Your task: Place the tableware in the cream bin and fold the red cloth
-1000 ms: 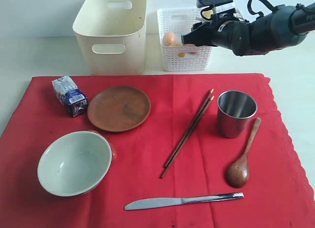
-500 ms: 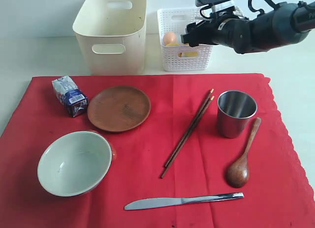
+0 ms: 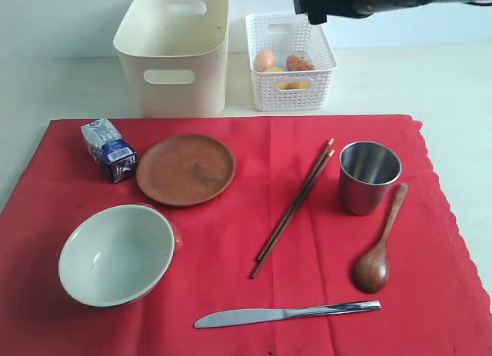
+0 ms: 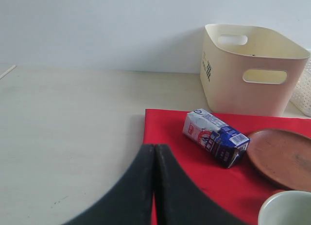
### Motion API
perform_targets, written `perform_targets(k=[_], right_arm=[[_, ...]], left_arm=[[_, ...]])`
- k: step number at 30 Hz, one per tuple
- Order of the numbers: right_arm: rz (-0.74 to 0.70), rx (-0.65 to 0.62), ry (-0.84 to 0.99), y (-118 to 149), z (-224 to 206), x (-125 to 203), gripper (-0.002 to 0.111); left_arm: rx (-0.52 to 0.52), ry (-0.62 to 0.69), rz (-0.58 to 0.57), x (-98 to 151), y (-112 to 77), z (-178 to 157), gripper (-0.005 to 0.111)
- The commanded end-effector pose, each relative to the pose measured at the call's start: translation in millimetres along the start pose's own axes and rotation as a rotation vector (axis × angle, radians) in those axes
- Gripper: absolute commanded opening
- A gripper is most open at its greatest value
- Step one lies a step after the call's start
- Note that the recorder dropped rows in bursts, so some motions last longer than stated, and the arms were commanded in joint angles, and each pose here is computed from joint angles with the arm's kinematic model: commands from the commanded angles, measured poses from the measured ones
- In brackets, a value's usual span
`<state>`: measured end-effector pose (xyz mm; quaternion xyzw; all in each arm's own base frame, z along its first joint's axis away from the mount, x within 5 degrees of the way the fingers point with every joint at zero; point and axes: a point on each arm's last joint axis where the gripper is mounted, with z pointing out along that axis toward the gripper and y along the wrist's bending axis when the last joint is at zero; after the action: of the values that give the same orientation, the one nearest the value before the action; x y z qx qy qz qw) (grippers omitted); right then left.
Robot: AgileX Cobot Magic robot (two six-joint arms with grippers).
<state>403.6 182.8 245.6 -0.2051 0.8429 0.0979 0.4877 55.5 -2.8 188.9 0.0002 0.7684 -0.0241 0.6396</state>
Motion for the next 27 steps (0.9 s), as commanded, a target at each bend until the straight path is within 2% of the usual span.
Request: perform_targets(k=[1, 7, 17, 19, 21, 24, 27], right_arm=[[-0.036, -0.014, 0.030, 1, -35, -20, 0.078], [-0.099, -0.016, 0.101, 0, -80, -35, 0.078], [-0.186, -0.047, 0.195, 2, -127, -41, 0.078], [-0.255, -0.118, 0.249, 7, -136, -38, 0.078], [-0.394, -0.241, 0.317, 15, -144, -31, 0.078], [-0.583, -0.527, 0.381, 32, -155, -19, 0.078], [-0.603, -0.600, 0.410, 36, -160, -15, 0.078]], left_arm=[[-0.001, -0.013, -0.006, -1, 0.0, -1, 0.002], [-0.001, -0.013, -0.006, -1, 0.0, -1, 0.002], [-0.001, -0.013, -0.006, -1, 0.0, -1, 0.002], [-0.001, -0.013, -0.006, -1, 0.0, -1, 0.002], [-0.001, -0.013, -0.006, -1, 0.0, -1, 0.002], [-0.001, -0.013, -0.006, -1, 0.0, -1, 0.002], [-0.001, -0.013, -0.006, -1, 0.0, -1, 0.002]])
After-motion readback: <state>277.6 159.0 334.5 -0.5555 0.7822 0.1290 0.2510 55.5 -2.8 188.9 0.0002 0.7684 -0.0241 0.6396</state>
